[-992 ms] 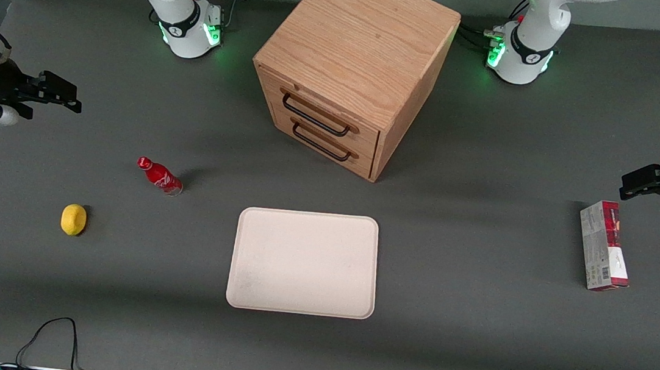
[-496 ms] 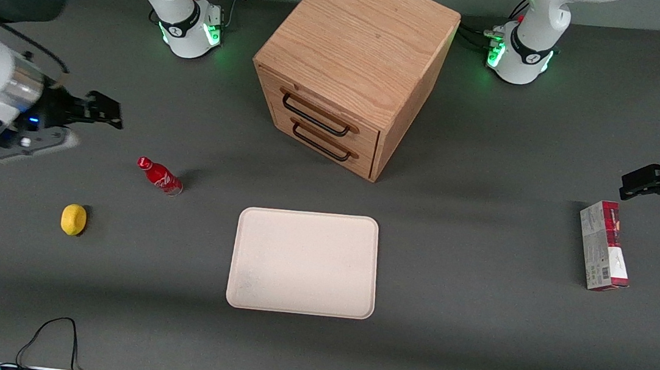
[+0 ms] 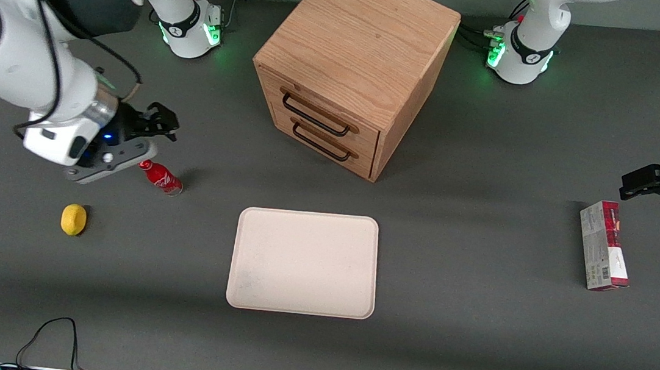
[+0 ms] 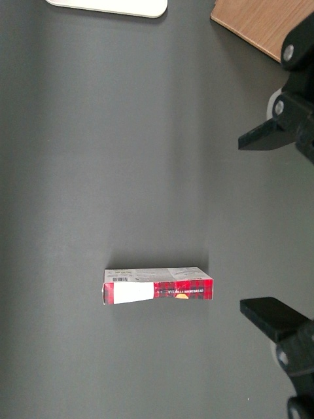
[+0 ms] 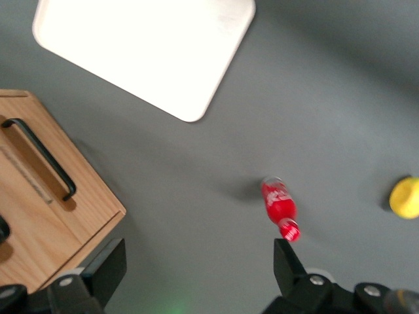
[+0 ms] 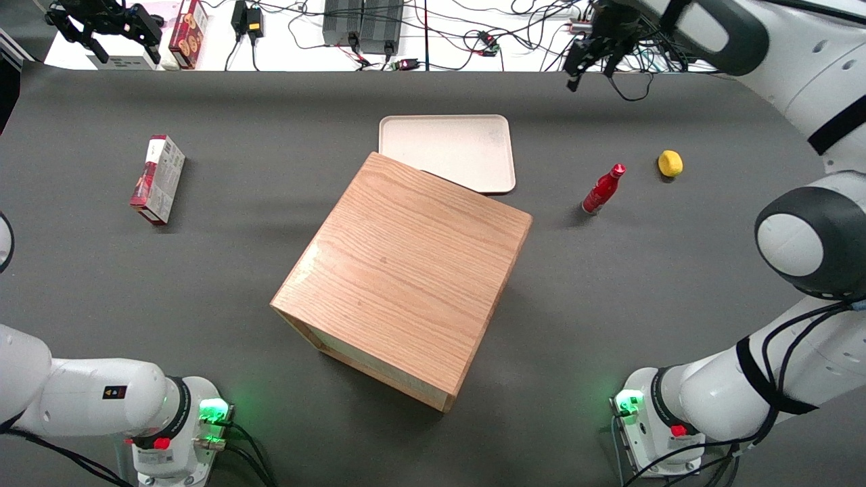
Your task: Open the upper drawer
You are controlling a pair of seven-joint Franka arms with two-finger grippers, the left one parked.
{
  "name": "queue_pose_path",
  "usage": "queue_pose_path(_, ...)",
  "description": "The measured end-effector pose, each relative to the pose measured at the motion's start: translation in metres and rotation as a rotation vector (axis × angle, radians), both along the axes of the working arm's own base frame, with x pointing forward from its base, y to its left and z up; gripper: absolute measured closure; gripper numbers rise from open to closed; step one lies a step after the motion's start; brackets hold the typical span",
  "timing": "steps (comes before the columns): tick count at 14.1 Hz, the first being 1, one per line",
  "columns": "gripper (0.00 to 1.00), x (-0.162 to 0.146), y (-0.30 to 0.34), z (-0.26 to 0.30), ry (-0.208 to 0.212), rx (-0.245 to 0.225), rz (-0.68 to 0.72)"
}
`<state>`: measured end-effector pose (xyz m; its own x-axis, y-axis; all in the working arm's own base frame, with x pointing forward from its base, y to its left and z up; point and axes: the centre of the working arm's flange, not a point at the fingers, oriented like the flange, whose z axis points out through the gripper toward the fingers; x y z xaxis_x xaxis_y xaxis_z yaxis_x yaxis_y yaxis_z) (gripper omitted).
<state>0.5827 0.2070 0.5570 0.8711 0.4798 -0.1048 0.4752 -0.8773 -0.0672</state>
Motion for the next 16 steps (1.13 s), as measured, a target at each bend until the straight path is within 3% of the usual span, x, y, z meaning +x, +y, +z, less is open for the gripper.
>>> queue_pose_path(10, 0.0, -0.025, 0.13, -0.05, 0.03, 0.067, 0.262)
queue_pose_path(11, 0.0, -0.027, 0.139, -0.057, 0.039, 0.08, 0.299)
queue_pose_path(14, 0.0, -0.032, 0.162, -0.071, 0.063, 0.183, 0.394)
queue_pose_path(16, 0.0, -0.033, 0.173, -0.082, 0.075, 0.209, 0.426)
